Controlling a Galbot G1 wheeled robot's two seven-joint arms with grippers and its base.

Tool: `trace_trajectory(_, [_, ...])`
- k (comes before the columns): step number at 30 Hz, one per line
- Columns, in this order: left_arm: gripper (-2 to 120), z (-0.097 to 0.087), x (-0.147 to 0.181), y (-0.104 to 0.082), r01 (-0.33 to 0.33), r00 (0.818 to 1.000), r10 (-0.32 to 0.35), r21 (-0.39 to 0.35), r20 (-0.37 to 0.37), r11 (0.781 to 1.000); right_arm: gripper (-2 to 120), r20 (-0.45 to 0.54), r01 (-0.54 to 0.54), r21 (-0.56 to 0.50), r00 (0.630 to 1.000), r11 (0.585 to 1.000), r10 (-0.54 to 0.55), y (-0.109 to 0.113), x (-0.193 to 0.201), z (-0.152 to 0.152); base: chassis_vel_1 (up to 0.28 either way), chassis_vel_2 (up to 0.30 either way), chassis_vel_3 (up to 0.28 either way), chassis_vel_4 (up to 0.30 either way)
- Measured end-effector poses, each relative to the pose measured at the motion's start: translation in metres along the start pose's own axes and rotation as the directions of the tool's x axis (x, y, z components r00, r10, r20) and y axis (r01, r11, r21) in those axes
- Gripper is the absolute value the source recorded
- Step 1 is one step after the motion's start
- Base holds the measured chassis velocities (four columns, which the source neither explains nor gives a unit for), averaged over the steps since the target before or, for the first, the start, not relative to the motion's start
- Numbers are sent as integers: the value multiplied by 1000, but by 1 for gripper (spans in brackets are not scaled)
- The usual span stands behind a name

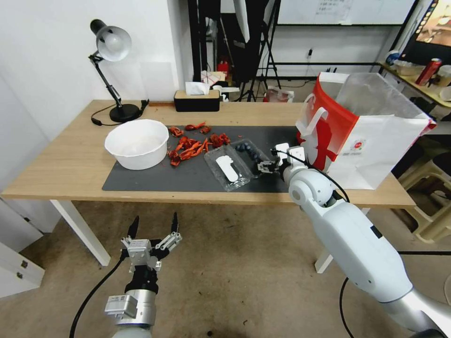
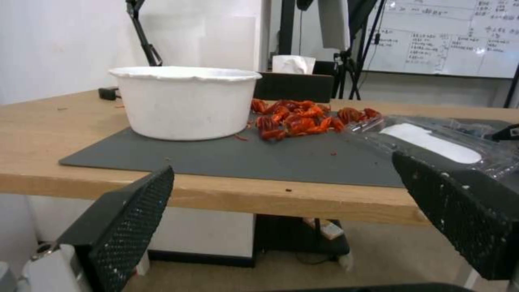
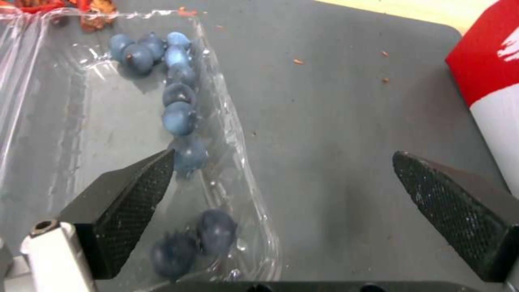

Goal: Close the takeout container lid, then place the container into the takeout bag.

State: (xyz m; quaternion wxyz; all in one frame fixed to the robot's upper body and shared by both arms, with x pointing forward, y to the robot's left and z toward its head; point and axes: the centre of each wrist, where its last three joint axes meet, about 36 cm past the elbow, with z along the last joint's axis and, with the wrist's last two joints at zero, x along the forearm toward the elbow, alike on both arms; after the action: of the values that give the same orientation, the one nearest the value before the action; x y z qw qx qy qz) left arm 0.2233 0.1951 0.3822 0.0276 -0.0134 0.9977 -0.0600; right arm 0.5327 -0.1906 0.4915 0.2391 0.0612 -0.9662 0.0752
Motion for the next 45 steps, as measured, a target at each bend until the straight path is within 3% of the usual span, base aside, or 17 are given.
trace_trajectory(45, [100, 8, 2, -1, 0, 1000, 1, -17, 31, 1000, 100, -55, -65, -79, 997, 995, 61, -4, 13, 15, 0, 0, 0, 0])
